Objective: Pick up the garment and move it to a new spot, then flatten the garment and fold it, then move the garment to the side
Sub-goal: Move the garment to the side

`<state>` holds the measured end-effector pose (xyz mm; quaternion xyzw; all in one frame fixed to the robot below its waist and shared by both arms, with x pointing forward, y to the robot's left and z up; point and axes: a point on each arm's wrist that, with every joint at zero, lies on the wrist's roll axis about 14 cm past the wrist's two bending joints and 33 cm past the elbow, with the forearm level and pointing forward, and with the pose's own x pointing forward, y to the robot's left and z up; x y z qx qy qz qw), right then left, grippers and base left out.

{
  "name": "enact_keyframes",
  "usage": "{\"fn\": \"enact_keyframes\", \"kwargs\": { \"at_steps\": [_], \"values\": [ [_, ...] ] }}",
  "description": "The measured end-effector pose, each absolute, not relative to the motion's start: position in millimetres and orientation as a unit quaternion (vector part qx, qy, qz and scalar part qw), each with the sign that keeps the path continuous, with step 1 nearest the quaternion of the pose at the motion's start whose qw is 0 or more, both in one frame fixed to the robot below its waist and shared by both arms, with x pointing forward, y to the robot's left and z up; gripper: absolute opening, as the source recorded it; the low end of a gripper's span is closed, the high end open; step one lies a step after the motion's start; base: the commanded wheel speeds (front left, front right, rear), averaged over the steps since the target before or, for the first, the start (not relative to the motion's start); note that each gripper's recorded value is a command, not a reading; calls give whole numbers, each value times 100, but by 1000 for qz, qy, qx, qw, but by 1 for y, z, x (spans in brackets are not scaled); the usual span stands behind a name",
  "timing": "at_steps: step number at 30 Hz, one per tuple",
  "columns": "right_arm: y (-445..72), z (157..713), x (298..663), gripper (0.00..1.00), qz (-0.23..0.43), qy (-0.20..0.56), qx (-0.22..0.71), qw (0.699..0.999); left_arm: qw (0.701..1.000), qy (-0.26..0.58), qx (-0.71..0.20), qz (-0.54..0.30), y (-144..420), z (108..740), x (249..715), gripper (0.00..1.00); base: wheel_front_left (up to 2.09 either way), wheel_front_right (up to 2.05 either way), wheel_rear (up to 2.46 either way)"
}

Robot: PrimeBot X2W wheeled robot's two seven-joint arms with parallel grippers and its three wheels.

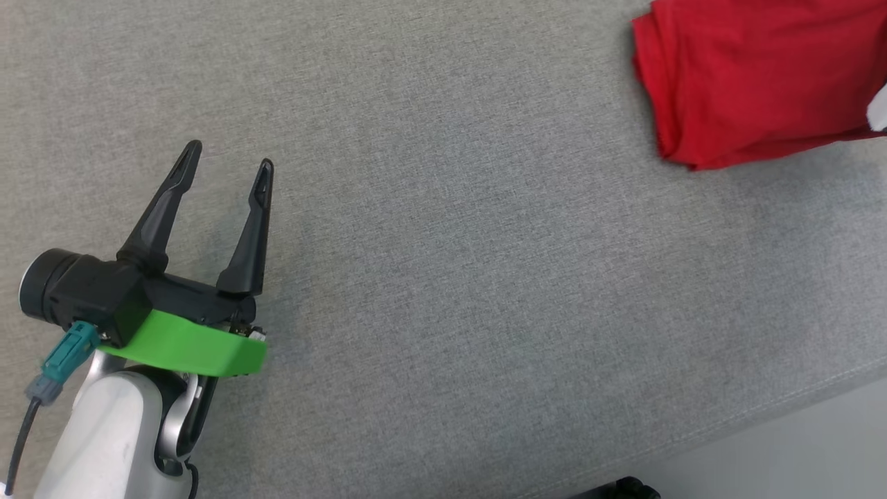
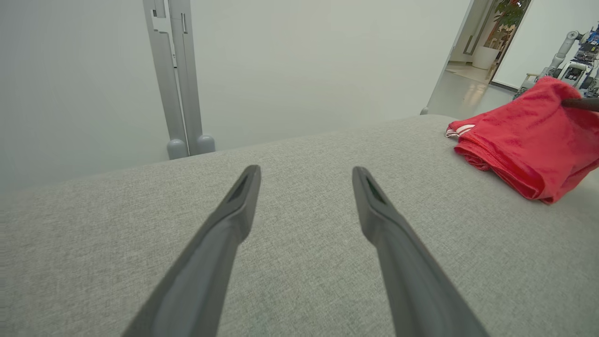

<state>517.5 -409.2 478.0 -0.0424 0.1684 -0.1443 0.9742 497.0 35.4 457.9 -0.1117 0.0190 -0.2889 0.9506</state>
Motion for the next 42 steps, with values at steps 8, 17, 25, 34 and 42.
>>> {"fn": "enact_keyframes", "kwargs": {
  "at_steps": [8, 17, 25, 34, 42],
  "values": [
    [-399, 499, 527, 100, -130, 106, -79, 983, 955, 1, -116, -273, 43, 471, 495, 100, 0, 0, 0],
    [-354, 540, 527, 100, -72, 14, -71, 995, 968, -25, -120, -218, 72, 490, 485, 100, 0, 0, 0],
    [-301, 557, 496, 100, -9, -47, -35, 998, 983, -46, -114, -136, 125, 509, 463, 100, 0, 0, 0],
    [-242, 563, 445, 100, 36, -89, 12, 995, 990, -56, -109, -71, 163, 523, 416, 100, 0, 0, 0],
    [-190, 564, 399, 100, 73, -102, 41, 991, 993, -60, -99, -24, 195, 527, 376, 100, 0, 0, 0]
  ]
}}
